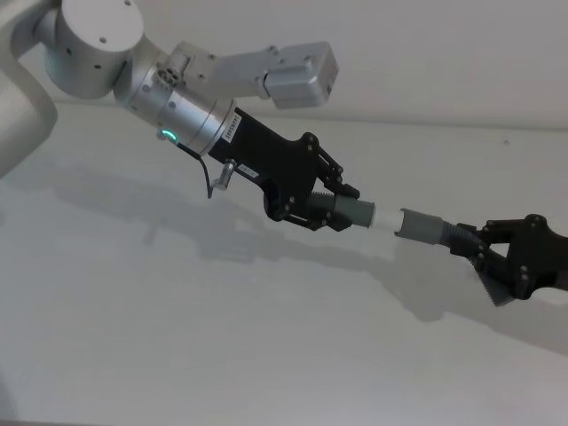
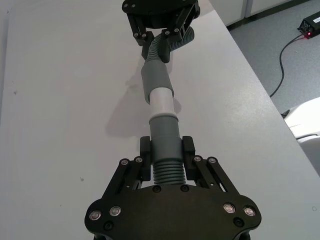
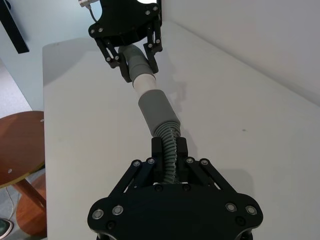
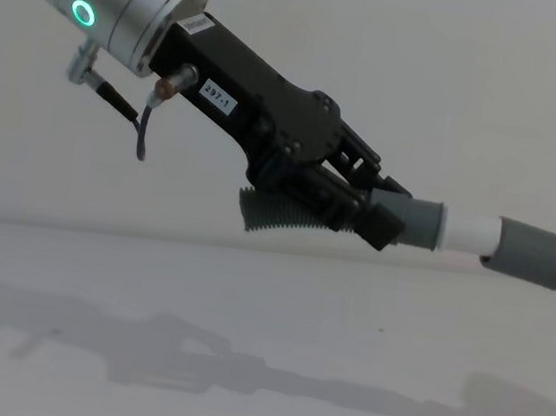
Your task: Use both hands to pick up one end of the pipe from the table, align the ends, and insert them.
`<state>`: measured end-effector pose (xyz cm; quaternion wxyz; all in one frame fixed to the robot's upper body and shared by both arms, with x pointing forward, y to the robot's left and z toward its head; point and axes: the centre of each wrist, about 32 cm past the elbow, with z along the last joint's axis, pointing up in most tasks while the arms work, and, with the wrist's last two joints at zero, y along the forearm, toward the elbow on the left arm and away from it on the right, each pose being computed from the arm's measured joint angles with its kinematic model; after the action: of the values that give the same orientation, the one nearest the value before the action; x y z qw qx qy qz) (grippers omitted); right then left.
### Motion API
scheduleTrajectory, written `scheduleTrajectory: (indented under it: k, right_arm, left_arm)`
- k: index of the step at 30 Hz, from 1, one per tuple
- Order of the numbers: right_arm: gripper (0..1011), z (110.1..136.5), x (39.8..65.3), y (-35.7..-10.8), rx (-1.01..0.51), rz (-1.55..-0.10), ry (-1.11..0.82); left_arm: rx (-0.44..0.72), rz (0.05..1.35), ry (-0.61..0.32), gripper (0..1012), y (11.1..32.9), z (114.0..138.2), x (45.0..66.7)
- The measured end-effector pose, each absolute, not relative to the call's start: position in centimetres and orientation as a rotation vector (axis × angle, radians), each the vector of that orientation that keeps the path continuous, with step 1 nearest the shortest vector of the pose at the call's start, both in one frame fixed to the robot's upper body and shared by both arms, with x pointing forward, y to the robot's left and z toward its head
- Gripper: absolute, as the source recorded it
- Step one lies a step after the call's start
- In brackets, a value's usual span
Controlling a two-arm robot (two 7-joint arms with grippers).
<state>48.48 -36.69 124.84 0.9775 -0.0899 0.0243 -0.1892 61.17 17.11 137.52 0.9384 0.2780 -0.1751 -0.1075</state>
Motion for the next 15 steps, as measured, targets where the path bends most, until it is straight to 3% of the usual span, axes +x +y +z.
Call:
scheduleTrajectory:
  k: [15]
  right_arm:
    - [156, 124.84, 48.48, -36.69, -0.181, -0.381, 0.049]
  left_arm:
    - [0.568, -0.220, -0.358, 354, 17.09, 137.54, 61.17]
